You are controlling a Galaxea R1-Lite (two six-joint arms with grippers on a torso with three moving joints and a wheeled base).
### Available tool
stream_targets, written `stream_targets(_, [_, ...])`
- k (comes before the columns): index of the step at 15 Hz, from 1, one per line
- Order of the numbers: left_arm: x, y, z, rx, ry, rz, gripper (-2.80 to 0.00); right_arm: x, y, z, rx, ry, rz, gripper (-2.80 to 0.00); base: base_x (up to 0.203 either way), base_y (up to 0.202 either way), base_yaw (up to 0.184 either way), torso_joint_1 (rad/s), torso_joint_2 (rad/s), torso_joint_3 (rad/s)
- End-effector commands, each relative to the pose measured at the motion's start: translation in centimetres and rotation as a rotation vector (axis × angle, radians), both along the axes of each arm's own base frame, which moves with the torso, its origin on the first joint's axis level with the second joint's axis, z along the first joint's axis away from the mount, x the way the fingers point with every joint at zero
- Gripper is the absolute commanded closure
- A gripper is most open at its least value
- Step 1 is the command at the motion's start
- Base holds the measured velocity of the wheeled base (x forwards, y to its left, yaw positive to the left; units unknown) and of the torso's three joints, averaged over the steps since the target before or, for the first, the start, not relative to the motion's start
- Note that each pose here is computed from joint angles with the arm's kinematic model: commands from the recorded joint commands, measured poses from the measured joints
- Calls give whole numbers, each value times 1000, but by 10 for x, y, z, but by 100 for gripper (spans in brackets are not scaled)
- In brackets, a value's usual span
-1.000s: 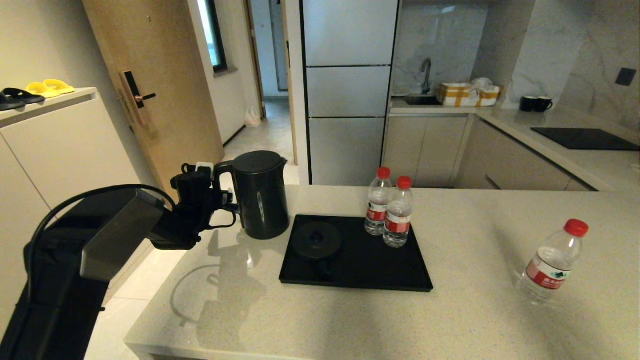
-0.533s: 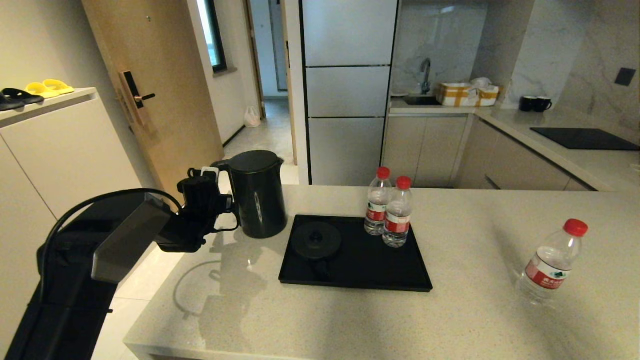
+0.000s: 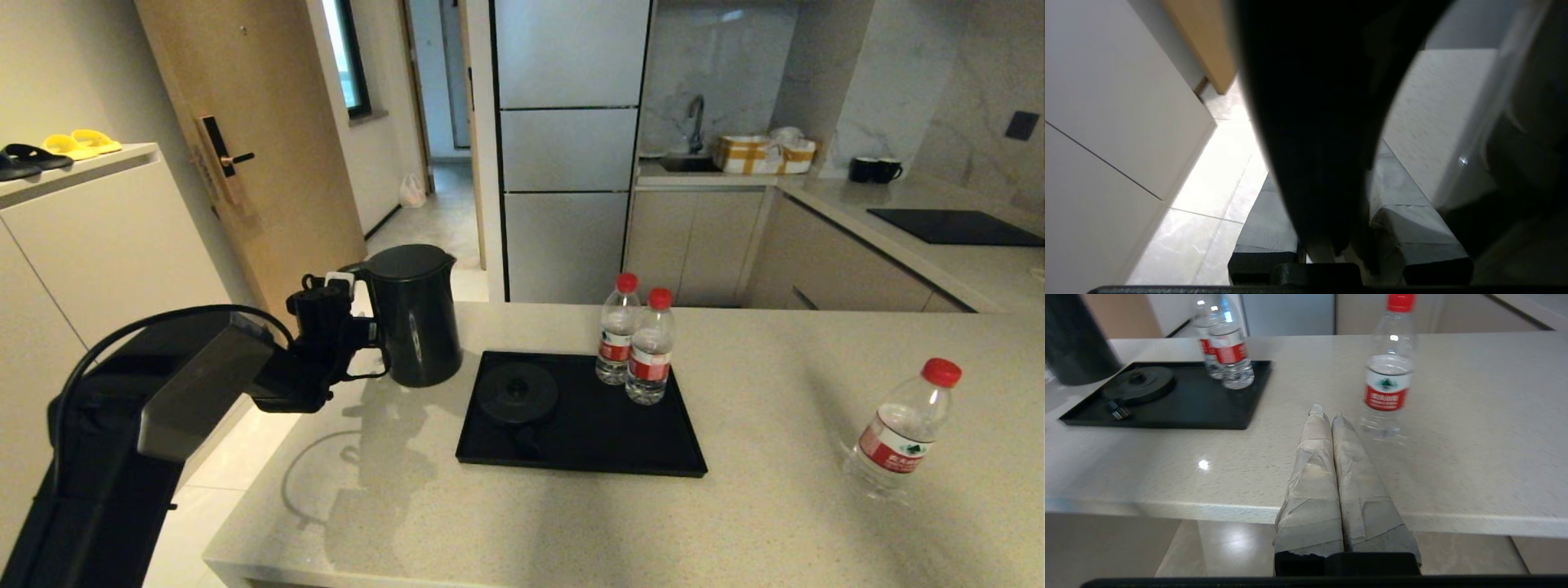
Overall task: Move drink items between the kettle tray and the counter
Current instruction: Return the kettle to its original position
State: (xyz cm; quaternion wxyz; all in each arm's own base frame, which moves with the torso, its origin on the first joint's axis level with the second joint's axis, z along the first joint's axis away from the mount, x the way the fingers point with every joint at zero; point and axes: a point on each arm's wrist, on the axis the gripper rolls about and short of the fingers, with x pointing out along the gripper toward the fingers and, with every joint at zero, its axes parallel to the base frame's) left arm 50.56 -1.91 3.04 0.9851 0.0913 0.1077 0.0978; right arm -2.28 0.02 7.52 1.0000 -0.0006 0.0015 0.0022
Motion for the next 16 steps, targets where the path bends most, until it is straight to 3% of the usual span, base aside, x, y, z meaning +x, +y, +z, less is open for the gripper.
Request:
stream_targets(1, [-14,-12,15,-36,9,-59,0,0,0,0,0,2,0,0,0,0,0,0,0,0])
stream_targets(8, [-49,-40,39,-141,52,-247,0,0,0,0,0,2,0,0,0,0,0,0,0,0])
stream_targets(12, [-66,-52,66,-203,17,-286,0,0,0,0,0,2,0,0,0,0,0,0,0,0])
stream_targets(16, [-65,-52,70,-209,5,-285,0,0,0,0,0,2,0,0,0,0,0,0,0,0])
